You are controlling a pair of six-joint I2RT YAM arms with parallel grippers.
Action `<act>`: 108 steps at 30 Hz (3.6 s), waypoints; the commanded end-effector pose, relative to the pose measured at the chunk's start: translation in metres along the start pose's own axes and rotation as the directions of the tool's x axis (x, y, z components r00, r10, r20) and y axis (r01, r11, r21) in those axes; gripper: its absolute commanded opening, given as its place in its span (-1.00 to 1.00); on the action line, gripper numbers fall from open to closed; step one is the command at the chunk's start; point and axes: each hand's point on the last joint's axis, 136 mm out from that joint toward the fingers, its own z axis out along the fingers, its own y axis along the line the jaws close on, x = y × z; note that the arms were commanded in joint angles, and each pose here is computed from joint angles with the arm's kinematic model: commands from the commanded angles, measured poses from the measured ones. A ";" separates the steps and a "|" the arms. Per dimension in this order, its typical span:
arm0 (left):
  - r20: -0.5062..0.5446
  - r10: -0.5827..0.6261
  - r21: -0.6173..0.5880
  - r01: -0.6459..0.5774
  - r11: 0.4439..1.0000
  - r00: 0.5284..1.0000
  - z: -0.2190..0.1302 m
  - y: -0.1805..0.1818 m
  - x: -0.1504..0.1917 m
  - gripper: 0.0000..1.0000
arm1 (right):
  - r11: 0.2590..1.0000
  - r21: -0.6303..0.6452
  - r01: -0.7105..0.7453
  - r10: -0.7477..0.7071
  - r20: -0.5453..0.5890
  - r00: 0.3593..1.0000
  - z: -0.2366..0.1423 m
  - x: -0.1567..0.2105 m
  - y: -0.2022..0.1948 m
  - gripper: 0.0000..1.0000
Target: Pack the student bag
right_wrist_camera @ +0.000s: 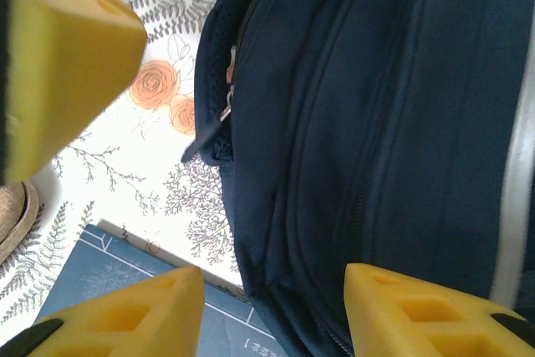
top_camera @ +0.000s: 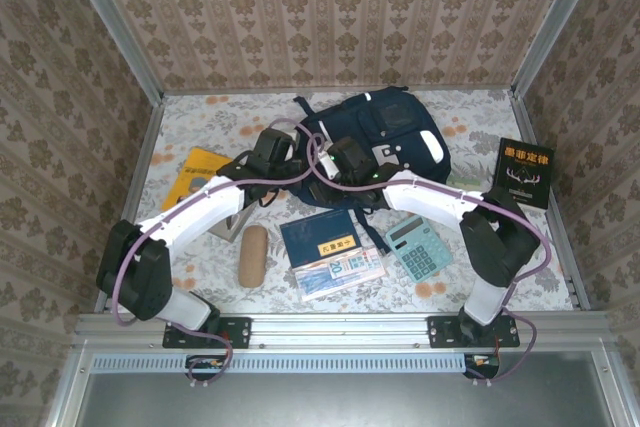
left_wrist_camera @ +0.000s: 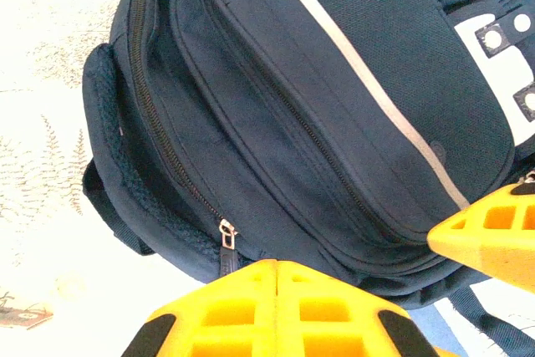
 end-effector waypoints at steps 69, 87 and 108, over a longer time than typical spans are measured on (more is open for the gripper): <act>-0.100 0.199 -0.115 -0.210 0.971 0.975 0.043 0.002 0.020 -0.30 | 0.998 -0.060 0.034 -0.032 0.044 0.999 -0.037 -0.038 0.003 -1.00; -0.092 0.095 -0.203 -0.112 0.973 0.991 0.030 0.042 -0.001 -1.00 | 0.999 -0.027 -0.020 0.021 0.026 0.999 -0.053 -0.013 -0.025 -1.00; -0.018 -0.103 -0.182 0.098 0.978 0.995 -0.005 0.089 -0.028 -1.00 | 0.966 0.231 -0.118 0.106 0.063 0.992 -0.048 -0.024 -0.128 -1.00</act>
